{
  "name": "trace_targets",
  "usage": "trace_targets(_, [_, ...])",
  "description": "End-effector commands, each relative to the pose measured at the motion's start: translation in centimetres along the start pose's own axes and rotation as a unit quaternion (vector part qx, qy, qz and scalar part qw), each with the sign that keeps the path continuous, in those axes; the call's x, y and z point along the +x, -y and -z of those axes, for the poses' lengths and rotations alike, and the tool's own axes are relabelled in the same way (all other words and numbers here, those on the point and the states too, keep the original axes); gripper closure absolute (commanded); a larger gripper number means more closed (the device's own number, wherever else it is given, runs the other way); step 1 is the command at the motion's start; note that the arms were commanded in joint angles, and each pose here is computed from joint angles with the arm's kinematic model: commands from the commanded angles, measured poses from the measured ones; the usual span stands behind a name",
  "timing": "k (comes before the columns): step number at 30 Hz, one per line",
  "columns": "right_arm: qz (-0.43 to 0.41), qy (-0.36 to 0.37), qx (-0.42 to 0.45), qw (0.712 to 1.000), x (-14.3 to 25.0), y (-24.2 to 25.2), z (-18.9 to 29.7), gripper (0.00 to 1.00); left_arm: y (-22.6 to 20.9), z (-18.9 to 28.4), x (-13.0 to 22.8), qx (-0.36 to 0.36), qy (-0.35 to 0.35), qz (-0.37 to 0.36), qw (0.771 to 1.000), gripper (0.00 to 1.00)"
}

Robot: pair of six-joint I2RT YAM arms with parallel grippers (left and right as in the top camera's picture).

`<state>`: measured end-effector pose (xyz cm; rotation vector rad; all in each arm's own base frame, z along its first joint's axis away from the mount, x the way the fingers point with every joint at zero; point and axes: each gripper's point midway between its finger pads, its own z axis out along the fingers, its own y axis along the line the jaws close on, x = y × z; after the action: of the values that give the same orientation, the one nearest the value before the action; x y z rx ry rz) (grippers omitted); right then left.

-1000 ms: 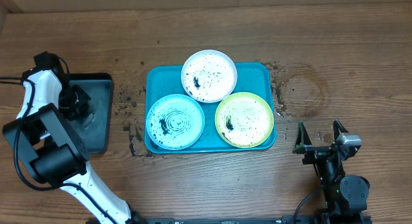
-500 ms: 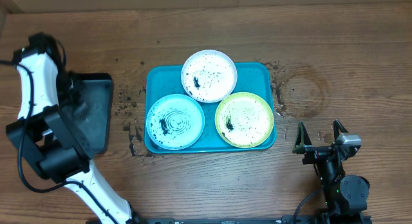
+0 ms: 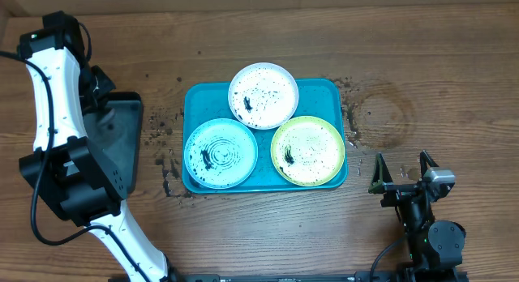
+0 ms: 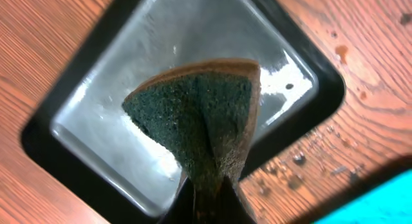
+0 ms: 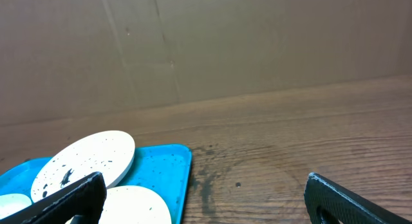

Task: Clean dirty plates on tray and stack at the side
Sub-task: 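Lift the green sponge out of the black tray with the left gripper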

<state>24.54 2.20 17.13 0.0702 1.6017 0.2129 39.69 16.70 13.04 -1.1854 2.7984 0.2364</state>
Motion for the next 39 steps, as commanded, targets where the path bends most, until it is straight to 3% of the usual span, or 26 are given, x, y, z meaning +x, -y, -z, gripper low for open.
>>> trace_targets(1, [0.002,0.002,0.001,1.0,0.2,0.1,0.0,0.0,1.3,0.4,1.5,0.038,-0.034,0.017,0.999,0.96])
trace_targets(7, [0.002,0.002,0.001,1.0,0.2,0.1,0.0,0.0,2.1,1.4,3.3,0.047,-0.059,0.006,0.997,0.96])
trace_targets(24, [0.002,0.002,0.001,1.0,0.2,0.1,0.0,0.0,2.9,11.3,8.0,0.07,0.018,-0.027,0.997,0.95])
trace_targets(31, [0.002,0.002,0.001,1.0,0.2,0.1,0.0,0.0,0.1,12.8,7.3,0.014,0.072,0.073,0.995,0.95])
trace_targets(39, [0.002,0.002,0.001,1.0,0.2,0.1,0.0,0.0,-2.3,9.4,5.3,-0.016,0.073,0.142,0.987,0.96])
